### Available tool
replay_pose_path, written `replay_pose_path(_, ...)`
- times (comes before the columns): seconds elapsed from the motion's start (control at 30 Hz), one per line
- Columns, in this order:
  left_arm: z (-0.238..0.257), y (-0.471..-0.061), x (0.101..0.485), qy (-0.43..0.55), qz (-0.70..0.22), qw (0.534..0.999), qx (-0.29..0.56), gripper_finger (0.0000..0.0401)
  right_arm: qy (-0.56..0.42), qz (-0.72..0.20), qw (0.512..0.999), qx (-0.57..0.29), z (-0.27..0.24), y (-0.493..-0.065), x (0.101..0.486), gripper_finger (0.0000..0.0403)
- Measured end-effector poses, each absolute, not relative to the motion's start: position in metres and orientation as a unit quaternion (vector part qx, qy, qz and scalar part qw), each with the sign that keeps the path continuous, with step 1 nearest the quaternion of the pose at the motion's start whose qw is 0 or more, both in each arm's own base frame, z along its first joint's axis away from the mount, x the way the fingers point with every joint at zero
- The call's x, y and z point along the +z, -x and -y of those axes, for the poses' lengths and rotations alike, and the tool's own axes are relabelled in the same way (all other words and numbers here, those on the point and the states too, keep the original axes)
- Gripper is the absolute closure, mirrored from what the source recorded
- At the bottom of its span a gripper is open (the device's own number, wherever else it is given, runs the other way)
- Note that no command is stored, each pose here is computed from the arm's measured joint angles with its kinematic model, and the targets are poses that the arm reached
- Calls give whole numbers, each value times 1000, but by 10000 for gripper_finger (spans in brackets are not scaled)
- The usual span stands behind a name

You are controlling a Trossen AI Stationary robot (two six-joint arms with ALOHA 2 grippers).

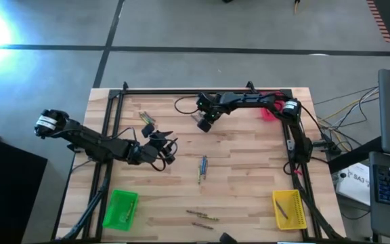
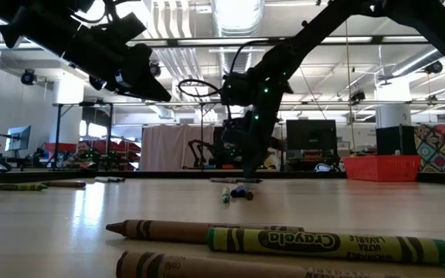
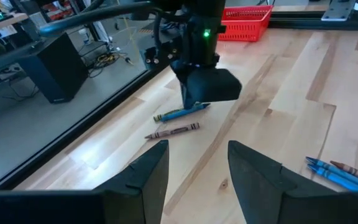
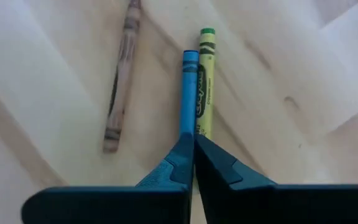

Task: Sort crayons
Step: Put the blue crayon into the green bin

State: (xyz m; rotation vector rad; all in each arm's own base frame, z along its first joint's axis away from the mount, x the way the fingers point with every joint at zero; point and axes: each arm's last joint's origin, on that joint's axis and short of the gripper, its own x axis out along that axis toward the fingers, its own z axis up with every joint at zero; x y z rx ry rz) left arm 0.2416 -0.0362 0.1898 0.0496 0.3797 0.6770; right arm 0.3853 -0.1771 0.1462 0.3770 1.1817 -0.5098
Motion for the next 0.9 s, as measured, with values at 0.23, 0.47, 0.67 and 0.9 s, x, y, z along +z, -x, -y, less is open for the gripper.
replay_pose_path(0.23, 36, -241, 188, -23, -194, 924, 328, 253, -170, -570, 774, -216, 157, -371, 161, 394)
replay_pose_path(0.47, 36, -239, 184, -16, -213, 924, 316, 253, -198, -550, 787, -196, 124, -332, 164, 394)
replay_pose_path(0.67, 37, -240, 184, -11, -209, 926, 316, 253, -210, -473, 829, -210, 108, -299, 172, 394)
replay_pose_path(0.9, 33, -245, 191, -16, -182, 932, 314, 253, -188, -381, 871, -247, 112, -295, 178, 387)
